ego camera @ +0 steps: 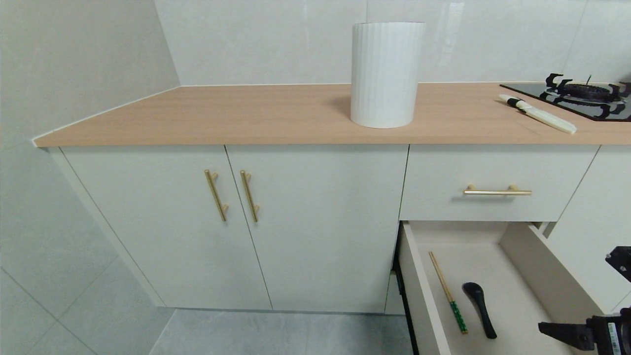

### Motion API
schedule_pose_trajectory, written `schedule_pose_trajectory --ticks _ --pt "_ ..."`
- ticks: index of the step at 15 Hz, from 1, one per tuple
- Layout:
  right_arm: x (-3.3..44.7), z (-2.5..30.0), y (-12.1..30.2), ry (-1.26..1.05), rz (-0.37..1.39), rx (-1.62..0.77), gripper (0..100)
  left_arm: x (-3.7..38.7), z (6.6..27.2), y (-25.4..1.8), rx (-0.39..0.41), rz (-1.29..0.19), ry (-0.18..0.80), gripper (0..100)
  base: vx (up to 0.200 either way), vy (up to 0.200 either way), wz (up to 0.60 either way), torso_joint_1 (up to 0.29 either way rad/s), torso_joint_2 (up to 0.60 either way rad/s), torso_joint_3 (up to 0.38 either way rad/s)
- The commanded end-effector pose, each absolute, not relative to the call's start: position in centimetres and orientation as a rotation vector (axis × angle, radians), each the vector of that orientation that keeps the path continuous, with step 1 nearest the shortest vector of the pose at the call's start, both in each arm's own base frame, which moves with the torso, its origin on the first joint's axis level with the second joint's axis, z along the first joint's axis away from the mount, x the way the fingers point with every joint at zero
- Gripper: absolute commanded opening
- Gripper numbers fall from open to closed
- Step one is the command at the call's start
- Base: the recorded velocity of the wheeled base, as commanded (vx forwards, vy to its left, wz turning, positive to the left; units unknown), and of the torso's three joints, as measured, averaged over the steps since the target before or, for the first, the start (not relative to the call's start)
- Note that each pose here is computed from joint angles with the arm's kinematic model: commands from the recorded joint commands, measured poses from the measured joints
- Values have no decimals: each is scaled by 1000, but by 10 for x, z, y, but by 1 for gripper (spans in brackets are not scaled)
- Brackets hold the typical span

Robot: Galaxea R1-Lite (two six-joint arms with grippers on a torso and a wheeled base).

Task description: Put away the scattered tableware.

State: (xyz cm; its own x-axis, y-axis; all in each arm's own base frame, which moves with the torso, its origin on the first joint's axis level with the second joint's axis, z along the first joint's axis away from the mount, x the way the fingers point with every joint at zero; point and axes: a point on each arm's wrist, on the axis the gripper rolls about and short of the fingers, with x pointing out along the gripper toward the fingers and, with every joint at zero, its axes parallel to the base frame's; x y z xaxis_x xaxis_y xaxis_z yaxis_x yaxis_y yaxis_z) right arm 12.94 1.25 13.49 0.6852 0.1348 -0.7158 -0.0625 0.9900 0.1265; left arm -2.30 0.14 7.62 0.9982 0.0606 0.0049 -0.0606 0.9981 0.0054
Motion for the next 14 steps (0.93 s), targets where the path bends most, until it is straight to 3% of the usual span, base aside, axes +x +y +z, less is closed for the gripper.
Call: schedule_pose_trajectory --ticks 1,3,9,14 --pt "108 138 11 776 122 99 100 -23 76 1 8 61 -4 100 0 0 0 0 0 0" --pt "96 133 10 768 123 98 100 -23 76 1 1 61 -5 100 0 0 0 0 0 0" --pt "86 123 9 817 126 92 100 -23 76 1 1 61 -5 100 -200 0 0 1 0 3" --pt "76 116 14 932 176 59 100 -23 76 1 -14 61 -5 100 0 0 0 0 0 0"
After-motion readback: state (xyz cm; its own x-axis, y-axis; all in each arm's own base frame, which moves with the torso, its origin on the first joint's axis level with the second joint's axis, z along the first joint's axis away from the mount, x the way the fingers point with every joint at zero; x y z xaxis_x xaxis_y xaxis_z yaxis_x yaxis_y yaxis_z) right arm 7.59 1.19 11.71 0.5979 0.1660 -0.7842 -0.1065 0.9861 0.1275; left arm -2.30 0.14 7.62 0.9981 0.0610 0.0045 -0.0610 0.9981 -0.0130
